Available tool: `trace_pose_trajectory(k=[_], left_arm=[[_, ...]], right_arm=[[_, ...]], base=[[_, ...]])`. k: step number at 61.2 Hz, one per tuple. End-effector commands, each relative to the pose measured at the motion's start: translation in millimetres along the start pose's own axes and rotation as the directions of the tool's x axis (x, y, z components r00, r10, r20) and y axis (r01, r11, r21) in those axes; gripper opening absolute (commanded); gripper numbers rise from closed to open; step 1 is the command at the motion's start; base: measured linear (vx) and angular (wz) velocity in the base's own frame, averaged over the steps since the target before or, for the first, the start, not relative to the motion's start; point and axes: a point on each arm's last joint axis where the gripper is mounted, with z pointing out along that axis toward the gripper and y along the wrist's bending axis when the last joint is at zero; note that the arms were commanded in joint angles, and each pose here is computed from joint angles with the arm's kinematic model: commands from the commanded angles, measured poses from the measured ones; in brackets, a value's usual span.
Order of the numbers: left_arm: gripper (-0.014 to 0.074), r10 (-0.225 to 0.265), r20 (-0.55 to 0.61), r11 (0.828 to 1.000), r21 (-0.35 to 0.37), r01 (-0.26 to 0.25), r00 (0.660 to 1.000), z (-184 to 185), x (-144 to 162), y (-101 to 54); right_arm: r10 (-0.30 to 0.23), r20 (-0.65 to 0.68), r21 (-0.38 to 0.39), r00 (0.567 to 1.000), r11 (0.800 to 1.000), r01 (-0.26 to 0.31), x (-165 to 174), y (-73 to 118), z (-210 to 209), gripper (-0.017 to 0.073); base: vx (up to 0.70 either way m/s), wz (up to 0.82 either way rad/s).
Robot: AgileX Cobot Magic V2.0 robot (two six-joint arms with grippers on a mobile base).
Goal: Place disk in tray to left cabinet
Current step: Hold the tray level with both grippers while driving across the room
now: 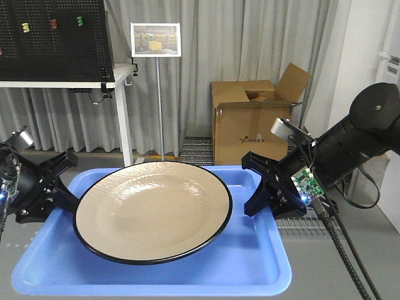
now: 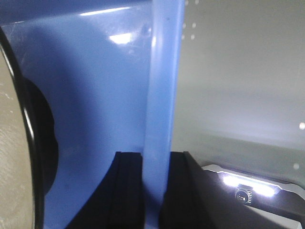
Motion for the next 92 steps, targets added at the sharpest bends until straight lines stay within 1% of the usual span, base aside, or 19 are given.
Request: trace_pose_trajectory(k=[1,48,92], left_arm=[[-0.0001,-0.004,0.037,0.977,0.212,-0.004,0.999,-22.5,8.7,-41.2],[-0.0001,-0.004,0.037,0.977,0.212,-0.004,0.999,-22.5,8.7,-41.2],[-0.0001,-0.004,0.037,0.977,0.212,-0.004,0.999,-22.5,8.7,-41.2]], right_arm=[[-0.031,0.021,-0.199,0.999,0.979,0.034,12.5,40.3,-29.0,-0.0004],[-0.031,0.024,-0.198,0.999,0.98,0.035,12.2,40.2,-29.0,-0.0004],[-0.03,0.025,-0.198,0.999,0.98,0.035,12.1,40.2,-29.0,-0.0004]], base=[[0.62,-0.02],[0.57,-0.05],[0.42,-0.04]])
